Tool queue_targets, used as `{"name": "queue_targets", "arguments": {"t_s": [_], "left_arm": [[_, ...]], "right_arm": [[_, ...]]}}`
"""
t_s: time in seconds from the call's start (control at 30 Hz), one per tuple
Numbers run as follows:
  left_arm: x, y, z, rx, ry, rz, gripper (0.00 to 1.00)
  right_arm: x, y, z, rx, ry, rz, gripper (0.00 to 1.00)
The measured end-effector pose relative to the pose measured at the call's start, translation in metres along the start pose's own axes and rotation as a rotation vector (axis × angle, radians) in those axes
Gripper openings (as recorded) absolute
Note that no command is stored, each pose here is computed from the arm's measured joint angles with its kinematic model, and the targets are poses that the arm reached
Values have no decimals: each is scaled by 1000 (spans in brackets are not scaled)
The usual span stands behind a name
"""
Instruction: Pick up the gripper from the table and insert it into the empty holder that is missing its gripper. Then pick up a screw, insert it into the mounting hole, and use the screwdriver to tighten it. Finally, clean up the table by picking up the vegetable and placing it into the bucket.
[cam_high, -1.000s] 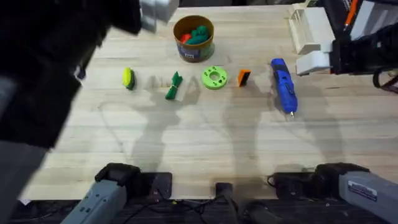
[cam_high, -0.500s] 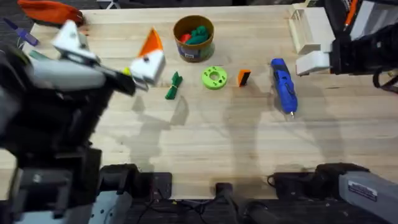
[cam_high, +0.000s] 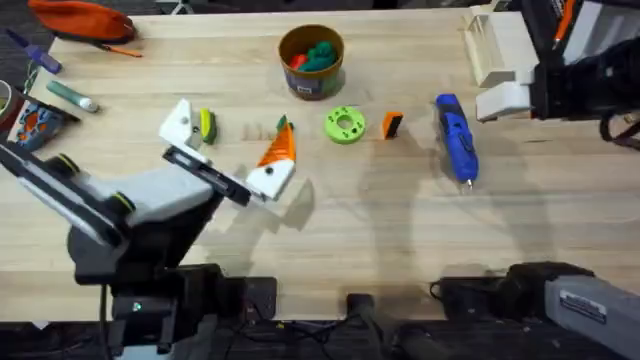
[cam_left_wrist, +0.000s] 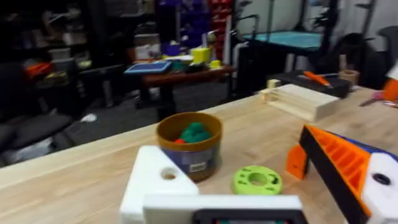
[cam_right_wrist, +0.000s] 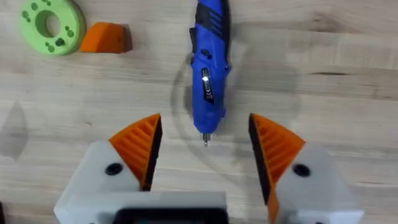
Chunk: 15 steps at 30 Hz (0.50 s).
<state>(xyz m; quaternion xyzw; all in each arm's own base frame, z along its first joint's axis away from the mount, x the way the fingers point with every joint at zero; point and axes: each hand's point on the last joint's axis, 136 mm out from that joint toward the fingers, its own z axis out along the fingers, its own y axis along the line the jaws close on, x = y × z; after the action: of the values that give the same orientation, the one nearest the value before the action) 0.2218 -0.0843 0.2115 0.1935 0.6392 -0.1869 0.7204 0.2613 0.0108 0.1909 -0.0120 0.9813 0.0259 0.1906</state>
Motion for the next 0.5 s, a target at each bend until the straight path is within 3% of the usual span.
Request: {"name": "queue_targets", "arguments": {"t_s": [0.13,0.5], "left_arm": [[1,-15,-3,75,-23,4,985],[-9,-38,-5,203,-53,-87,985]], "right_arm": [[0,0,0,0,0,0,797],[0,0,0,0,0,0,797]]}}
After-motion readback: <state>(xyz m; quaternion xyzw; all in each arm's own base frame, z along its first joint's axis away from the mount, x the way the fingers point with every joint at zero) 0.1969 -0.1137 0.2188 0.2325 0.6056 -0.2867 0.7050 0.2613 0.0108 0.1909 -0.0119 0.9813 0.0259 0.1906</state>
